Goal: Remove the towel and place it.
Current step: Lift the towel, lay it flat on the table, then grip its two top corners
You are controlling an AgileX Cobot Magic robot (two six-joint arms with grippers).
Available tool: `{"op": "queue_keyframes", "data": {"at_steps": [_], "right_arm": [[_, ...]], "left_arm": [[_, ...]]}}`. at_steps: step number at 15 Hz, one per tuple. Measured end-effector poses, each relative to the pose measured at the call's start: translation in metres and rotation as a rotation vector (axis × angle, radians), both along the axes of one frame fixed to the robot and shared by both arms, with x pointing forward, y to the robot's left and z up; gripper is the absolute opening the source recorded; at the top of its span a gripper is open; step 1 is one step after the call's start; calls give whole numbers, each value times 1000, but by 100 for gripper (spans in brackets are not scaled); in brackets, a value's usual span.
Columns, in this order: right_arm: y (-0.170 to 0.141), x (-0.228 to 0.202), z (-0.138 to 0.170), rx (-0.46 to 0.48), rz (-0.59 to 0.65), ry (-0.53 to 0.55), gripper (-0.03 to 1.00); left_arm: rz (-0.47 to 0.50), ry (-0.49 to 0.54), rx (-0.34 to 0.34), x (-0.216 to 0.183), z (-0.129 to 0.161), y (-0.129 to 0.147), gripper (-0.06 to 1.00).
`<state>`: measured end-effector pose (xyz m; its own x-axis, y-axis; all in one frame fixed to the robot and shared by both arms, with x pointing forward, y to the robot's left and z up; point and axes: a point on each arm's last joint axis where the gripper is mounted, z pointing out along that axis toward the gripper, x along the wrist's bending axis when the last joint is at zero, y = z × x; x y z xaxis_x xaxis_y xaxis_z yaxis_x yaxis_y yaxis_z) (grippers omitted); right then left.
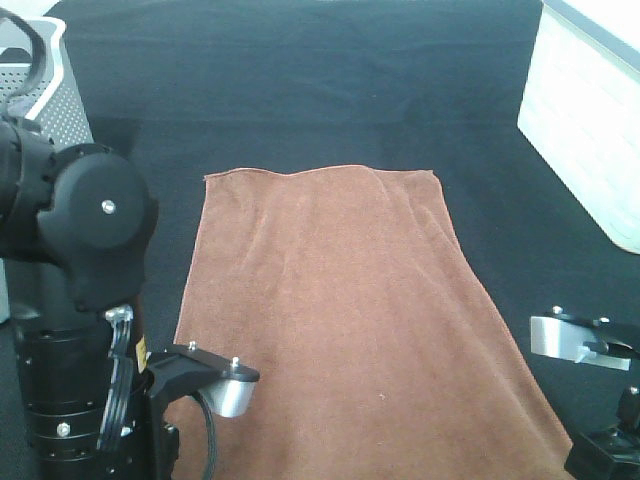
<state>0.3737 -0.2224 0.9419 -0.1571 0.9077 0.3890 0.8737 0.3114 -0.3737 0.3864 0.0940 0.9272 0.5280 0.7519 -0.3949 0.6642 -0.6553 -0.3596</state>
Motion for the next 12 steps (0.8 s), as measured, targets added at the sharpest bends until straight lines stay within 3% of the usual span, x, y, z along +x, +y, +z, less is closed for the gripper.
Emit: {"op": "queue_keyframes", "data": {"at_steps": [4, 7, 12], "right_arm": [[14, -6, -7, -13, 98, 44, 0], [15, 5, -36, -93, 129, 116, 0], [20, 29, -59, -138, 147, 91, 0]], "left_arm": [[-41, 34, 13, 0, -8, 0, 0], [-40, 73, 18, 6, -21, -8, 0], [-50, 116, 30, 8, -37, -12, 0]]}}
